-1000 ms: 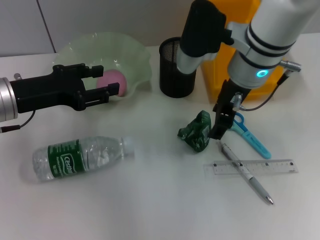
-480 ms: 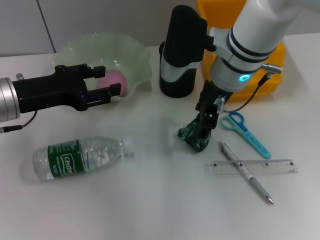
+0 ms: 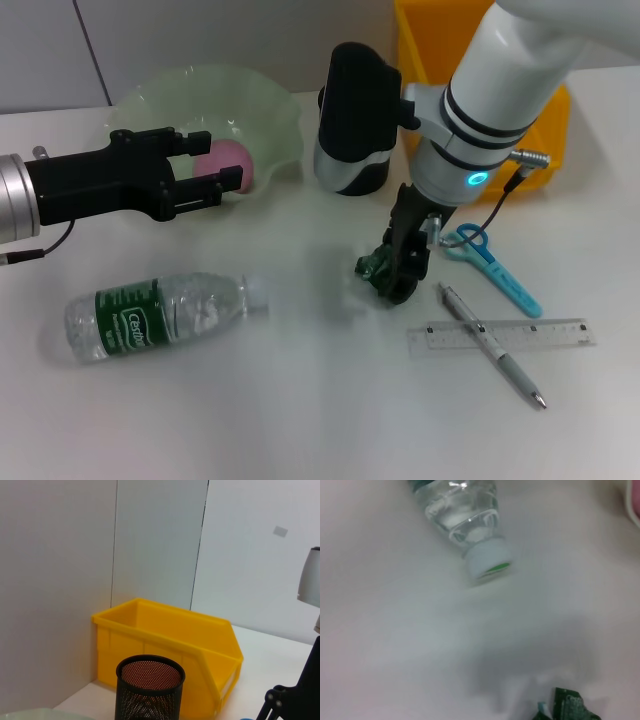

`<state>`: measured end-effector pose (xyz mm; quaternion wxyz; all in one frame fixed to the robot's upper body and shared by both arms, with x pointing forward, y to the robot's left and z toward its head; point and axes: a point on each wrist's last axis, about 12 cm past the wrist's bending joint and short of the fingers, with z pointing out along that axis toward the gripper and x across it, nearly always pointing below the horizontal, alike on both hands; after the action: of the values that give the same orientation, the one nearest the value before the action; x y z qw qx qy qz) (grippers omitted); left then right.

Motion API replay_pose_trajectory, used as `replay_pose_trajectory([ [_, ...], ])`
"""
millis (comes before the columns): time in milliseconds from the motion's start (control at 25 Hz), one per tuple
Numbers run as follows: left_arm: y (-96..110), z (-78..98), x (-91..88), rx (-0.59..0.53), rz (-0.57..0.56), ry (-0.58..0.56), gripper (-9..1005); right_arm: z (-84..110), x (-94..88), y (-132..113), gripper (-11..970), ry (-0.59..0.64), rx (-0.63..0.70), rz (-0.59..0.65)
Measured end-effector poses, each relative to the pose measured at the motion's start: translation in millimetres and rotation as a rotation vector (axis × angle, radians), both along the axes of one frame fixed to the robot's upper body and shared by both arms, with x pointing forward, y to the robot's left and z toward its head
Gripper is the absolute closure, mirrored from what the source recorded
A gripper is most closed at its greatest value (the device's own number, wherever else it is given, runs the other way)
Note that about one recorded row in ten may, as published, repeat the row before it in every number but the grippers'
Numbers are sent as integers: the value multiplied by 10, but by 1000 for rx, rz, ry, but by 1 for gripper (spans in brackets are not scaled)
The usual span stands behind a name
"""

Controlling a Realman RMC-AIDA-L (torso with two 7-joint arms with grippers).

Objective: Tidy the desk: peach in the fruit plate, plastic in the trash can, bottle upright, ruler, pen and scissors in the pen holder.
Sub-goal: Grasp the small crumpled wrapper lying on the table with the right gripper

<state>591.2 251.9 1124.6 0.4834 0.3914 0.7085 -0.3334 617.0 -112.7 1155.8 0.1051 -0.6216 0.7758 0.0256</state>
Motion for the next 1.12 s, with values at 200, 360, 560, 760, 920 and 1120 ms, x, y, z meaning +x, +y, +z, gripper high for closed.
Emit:
replay_pose_trajectory([
  [200, 0, 5, 5, 3, -1, -1, 346, -8, -3, -1, 250, 5, 0, -4],
  [360, 11, 7, 10, 6, 2, -2, 346, -7, 4, -24, 251, 2, -15, -11],
  [560, 26, -3, 4, 8, 7, 0, 346, 9, 17, -33, 251, -4, -35, -19],
  [760, 45, -7, -1, 8, 12, 1, 346, 11, 9, -34, 251, -3, -53, -13],
  [920, 50, -10, -4, 8, 13, 1, 346, 3, 10, -33, 250, -5, -56, -16],
  [1120, 57, -16, -8, 6, 17, 3, 346, -23, 15, -47, 250, -11, -51, -35],
])
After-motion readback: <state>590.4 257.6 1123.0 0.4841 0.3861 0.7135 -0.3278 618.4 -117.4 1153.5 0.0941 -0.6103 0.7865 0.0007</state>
